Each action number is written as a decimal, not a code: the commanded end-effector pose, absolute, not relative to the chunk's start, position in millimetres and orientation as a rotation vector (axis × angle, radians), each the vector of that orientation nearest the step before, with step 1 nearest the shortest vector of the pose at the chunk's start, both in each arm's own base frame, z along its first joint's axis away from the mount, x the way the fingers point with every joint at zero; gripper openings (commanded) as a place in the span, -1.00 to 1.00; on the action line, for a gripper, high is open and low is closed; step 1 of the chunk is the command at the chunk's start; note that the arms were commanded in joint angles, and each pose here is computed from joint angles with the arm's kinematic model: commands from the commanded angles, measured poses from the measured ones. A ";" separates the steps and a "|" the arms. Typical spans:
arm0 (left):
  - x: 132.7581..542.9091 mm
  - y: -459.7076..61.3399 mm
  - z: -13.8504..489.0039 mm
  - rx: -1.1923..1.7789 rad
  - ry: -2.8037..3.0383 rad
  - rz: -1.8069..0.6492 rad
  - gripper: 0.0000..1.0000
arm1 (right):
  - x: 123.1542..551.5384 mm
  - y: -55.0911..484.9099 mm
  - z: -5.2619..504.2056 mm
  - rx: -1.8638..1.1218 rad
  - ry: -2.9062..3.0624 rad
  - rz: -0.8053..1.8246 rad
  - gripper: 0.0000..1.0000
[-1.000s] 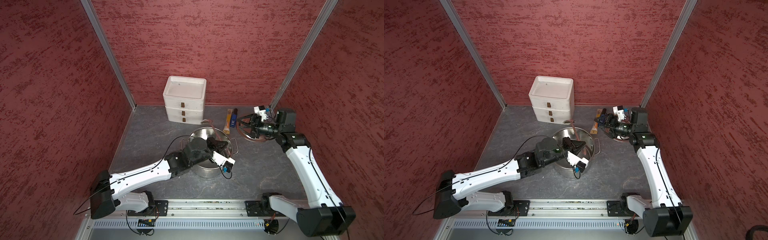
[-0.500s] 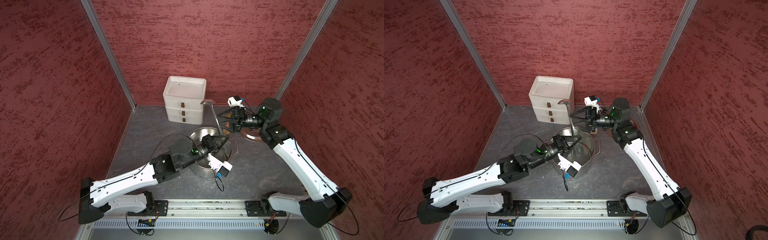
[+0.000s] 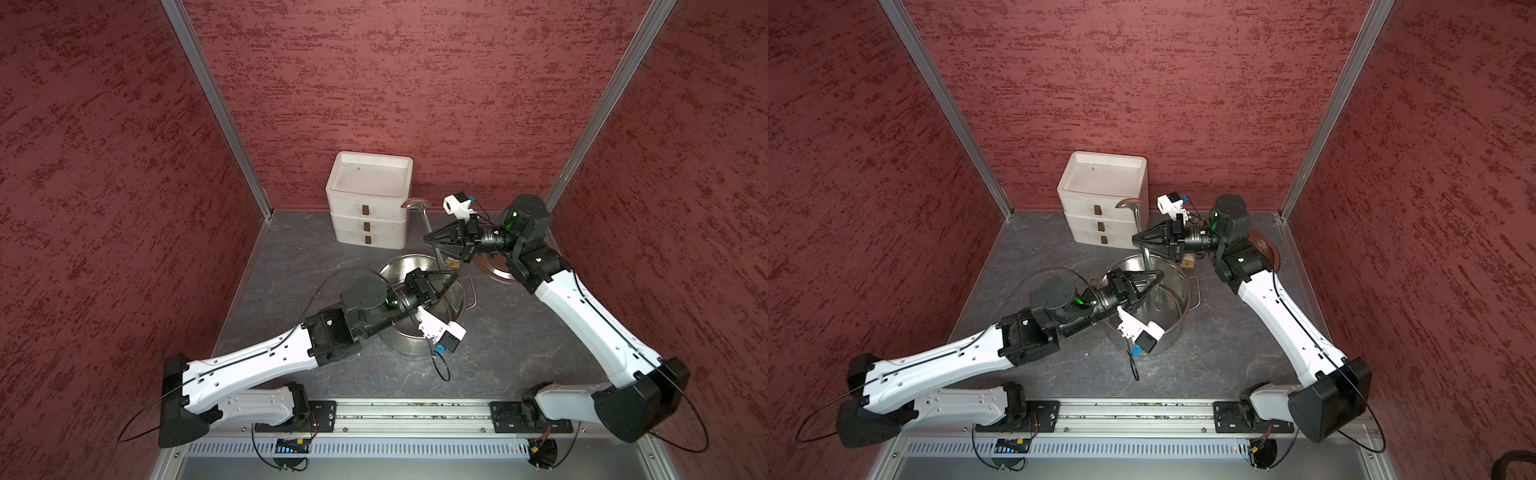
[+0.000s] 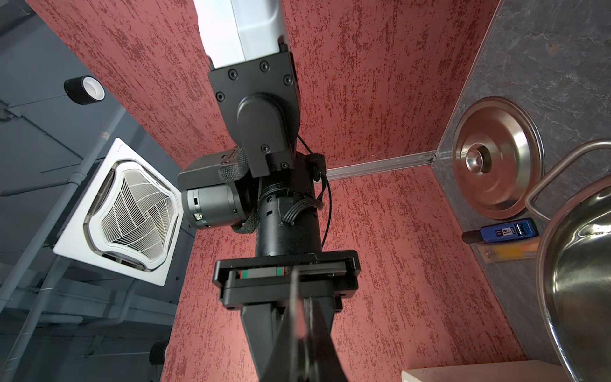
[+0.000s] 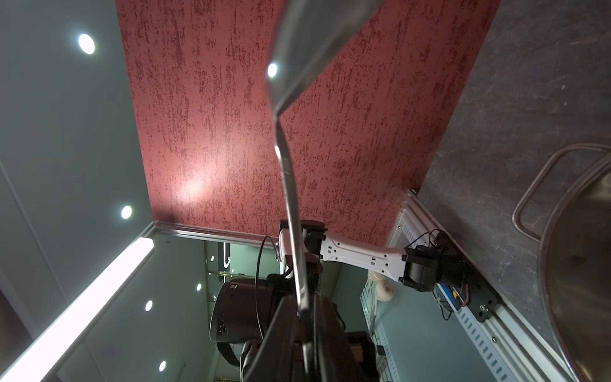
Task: Stir the soup with a spoon
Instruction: Place the spoon at the center of the board.
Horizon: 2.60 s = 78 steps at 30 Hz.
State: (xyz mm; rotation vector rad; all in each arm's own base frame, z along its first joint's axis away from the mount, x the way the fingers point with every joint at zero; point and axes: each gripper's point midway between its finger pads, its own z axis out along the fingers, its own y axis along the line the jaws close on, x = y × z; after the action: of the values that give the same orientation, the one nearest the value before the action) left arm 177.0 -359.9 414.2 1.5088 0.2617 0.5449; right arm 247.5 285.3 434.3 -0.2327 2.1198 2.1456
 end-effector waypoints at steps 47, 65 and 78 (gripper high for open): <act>361.6 -21.6 347.9 -0.434 1.839 -0.337 1.00 | 304.2 102.2 102.7 0.189 2.302 1.235 -1.00; 349.6 -17.7 358.2 -0.351 1.814 -0.278 1.00 | 299.6 120.8 33.6 0.249 2.469 1.217 -0.73; 352.4 -0.7 298.4 -0.300 1.921 -0.107 1.00 | 298.4 86.7 45.2 0.392 2.534 0.892 -0.03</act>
State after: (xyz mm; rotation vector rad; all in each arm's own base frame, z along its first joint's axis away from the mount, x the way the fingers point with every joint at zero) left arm 352.0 -12.3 308.7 -0.3238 1.9177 -0.1855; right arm 299.6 99.9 40.0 0.3479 2.5028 1.0271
